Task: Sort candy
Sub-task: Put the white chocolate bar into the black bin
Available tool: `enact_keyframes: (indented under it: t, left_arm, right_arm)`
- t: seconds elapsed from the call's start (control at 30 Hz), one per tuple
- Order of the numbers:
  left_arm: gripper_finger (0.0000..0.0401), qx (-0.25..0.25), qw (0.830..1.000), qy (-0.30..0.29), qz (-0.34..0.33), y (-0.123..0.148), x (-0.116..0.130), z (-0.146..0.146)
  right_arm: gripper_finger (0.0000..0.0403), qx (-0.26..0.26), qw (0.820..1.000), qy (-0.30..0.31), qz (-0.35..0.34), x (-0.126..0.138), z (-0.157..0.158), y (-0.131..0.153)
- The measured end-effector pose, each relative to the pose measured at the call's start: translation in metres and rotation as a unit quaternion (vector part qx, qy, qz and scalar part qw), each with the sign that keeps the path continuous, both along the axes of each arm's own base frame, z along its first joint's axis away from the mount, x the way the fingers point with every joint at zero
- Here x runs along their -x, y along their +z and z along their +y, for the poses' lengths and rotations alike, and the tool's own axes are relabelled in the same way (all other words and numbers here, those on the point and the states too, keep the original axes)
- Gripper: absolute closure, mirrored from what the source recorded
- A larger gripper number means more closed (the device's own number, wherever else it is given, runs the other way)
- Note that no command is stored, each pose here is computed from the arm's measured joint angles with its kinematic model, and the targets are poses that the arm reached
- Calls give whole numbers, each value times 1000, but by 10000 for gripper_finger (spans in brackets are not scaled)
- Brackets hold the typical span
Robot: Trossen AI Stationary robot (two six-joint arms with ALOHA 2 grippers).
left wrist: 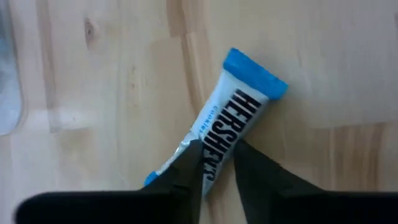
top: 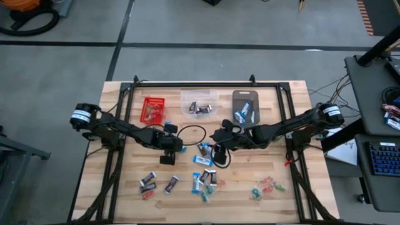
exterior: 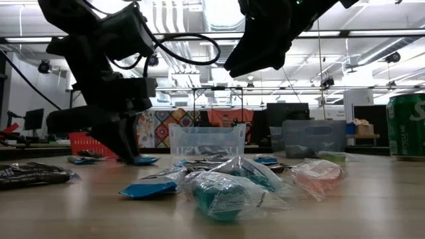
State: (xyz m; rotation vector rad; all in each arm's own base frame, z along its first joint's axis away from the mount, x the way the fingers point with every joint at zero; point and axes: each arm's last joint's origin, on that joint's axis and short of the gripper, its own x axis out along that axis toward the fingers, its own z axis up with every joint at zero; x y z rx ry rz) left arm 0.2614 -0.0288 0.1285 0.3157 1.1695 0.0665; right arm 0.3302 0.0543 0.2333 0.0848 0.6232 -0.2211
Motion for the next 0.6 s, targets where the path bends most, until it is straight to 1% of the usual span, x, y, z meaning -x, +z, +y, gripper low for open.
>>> enact_keyframes:
  t: [0.1,0.17,0.4,0.6]
  left_arm:
    - [386,2,1000,0,-10,1,-2,0]
    - [396,6,1000,-1,-22,2,-4,-1]
    - [401,20,998,-5,-54,7,-7,-2]
    - [401,28,996,1,-86,19,-7,-2]
  right_arm:
    - [225,0,1000,8,4,2,5,-2]
    - [225,-7,1000,6,7,4,8,-5]
    - [225,-28,999,-14,15,8,9,-16]
    - [225,-39,999,-18,-6,9,9,-22]
